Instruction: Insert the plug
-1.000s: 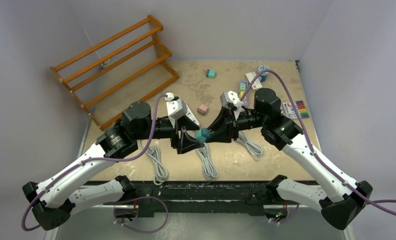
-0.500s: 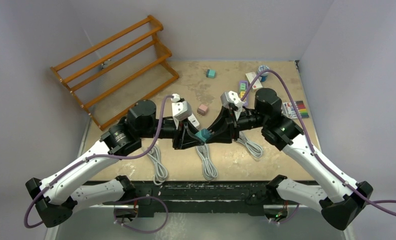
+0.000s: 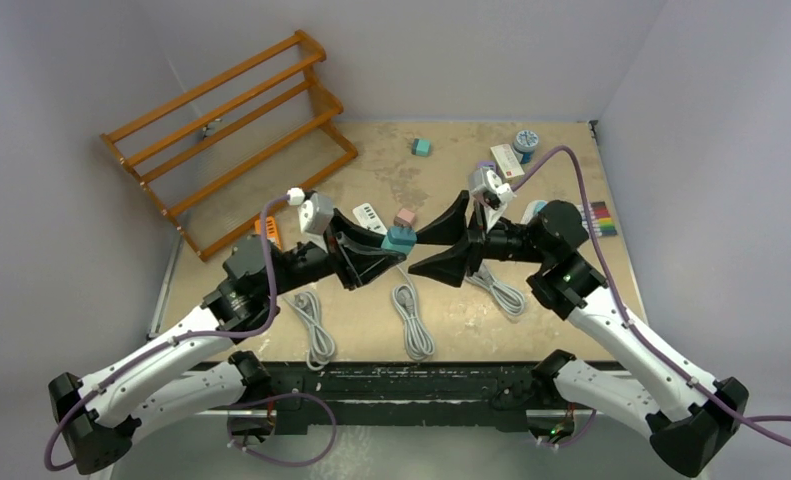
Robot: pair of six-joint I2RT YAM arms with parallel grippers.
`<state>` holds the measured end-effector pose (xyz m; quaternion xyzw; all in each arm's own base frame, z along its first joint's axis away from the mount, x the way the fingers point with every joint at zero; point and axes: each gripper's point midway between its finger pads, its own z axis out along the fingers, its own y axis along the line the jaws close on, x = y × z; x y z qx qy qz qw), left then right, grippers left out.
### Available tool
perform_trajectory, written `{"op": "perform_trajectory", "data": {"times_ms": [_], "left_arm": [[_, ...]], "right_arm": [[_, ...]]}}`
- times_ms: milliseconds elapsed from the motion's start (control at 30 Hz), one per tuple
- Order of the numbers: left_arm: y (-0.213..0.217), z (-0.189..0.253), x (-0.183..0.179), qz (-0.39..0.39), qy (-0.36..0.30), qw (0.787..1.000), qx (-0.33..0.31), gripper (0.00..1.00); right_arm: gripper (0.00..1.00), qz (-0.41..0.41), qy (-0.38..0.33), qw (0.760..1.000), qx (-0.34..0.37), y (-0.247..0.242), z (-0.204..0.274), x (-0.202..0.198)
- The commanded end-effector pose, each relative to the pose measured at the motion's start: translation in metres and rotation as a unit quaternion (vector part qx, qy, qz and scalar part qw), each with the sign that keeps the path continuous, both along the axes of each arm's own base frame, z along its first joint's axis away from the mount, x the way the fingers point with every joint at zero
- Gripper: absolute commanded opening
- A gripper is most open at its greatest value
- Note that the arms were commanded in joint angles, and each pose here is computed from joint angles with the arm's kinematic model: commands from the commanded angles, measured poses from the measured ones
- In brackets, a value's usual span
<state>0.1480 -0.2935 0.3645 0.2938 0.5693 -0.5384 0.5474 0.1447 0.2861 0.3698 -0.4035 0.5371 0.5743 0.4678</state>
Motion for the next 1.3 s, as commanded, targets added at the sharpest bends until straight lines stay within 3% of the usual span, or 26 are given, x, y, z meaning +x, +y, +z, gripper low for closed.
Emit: {"op": "perform_trajectory", "data": {"times_ms": [0,200,433,1033,1267], "left_arm": [[0.010,0.064,0.002,0.014,-0.019,0.987,-0.158,0.00],[0.012,0.073,-0.003,-0.010,-0.015,0.974,-0.226,0.00],[0.016,0.068,-0.001,-0.001,-0.016,0.969,-0.246,0.00],[0.003,0.060,0.001,-0.020,-0.009,0.973,-0.231,0.00],[0.003,0.059,0.005,-0.009,-0.009,0.974,-0.228,0.00]], "right_arm": [[0.61,-0.046,0.010,0.994,0.102,-0.005,0.036,0.009],[0.57,-0.075,0.033,0.976,0.202,-0.016,0.056,0.016],[0.59,-0.072,0.031,0.958,0.275,-0.026,0.081,0.013],[0.47,-0.017,0.039,0.969,0.244,0.007,0.088,0.020],[0.53,0.012,0.036,0.970,0.241,0.007,0.083,0.009]]}}
